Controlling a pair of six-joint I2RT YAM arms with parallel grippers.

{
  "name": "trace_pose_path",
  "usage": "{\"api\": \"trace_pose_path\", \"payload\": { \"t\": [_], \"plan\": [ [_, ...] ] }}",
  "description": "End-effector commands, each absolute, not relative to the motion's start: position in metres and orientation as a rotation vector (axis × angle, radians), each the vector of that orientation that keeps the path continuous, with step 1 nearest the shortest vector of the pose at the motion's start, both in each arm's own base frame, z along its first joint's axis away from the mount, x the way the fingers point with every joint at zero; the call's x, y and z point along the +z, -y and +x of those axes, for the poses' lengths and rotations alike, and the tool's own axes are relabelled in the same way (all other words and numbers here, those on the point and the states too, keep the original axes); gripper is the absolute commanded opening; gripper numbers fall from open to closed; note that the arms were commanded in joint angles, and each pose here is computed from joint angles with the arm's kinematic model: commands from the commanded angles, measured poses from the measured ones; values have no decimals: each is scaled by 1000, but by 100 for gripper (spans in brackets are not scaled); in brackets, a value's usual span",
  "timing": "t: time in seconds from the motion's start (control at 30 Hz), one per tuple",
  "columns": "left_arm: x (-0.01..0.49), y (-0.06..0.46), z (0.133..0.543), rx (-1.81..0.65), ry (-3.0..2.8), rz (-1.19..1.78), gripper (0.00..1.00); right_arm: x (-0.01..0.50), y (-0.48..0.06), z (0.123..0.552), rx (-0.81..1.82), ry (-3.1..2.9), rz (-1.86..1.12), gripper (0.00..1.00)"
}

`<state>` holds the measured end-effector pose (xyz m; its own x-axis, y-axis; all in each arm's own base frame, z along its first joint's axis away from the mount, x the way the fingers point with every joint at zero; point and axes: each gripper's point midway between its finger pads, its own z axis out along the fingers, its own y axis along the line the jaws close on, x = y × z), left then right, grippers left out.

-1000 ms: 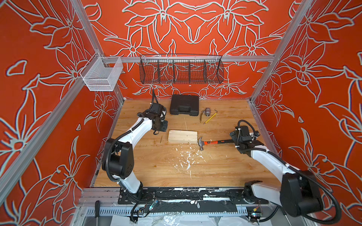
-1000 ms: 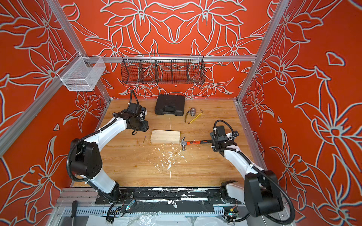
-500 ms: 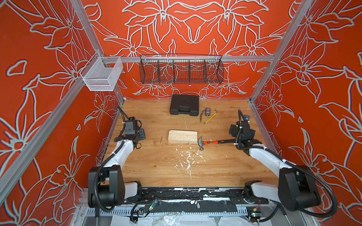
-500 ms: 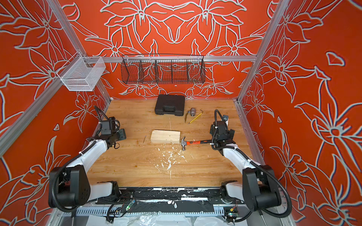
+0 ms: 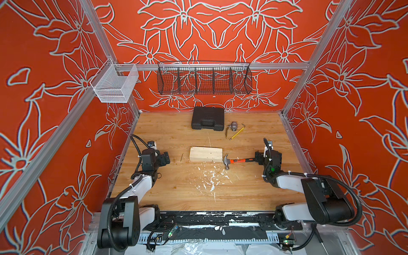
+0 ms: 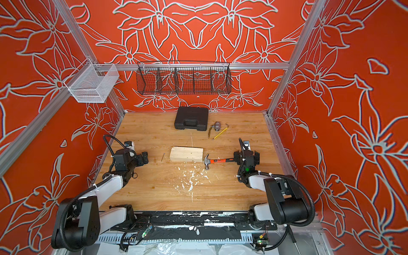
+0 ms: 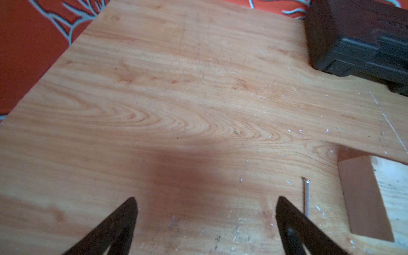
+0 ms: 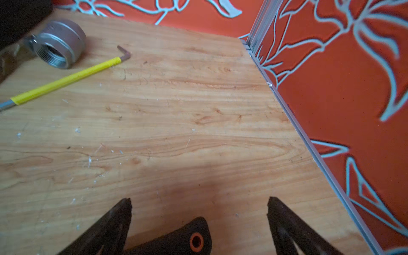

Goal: Use a claw hammer to pull out a nail
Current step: Reset both arms

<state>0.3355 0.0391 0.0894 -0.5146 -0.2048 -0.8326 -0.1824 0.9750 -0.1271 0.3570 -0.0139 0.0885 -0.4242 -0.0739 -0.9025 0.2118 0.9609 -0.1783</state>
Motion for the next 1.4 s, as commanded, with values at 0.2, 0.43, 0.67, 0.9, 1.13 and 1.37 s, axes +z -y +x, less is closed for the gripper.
{"api": "trace_pose_path", "payload": {
  "t": [0.2, 0.43, 0.67, 0.9, 1.13, 1.37],
  "plan": [
    [85, -15, 360, -47, -2085, -125, 97, 97, 0, 363, -191, -1907, 1, 98],
    [83, -11, 366, -30, -2112, -99, 97, 98, 0, 370, -169, -1915, 5, 98],
    [84, -11, 366, -25, -2109, -98, 97, 96, 1, 370, -163, -1928, 6, 98],
    [84, -10, 366, -27, -2109, -95, 98, 96, 1, 370, -163, -1933, 5, 98],
    [83, -11, 366, -26, -2112, -96, 97, 95, 1, 371, -160, -1936, 5, 98],
    [83, -11, 367, -26, -2114, -96, 97, 95, 1, 371, -161, -1937, 6, 98]
  ]
}}
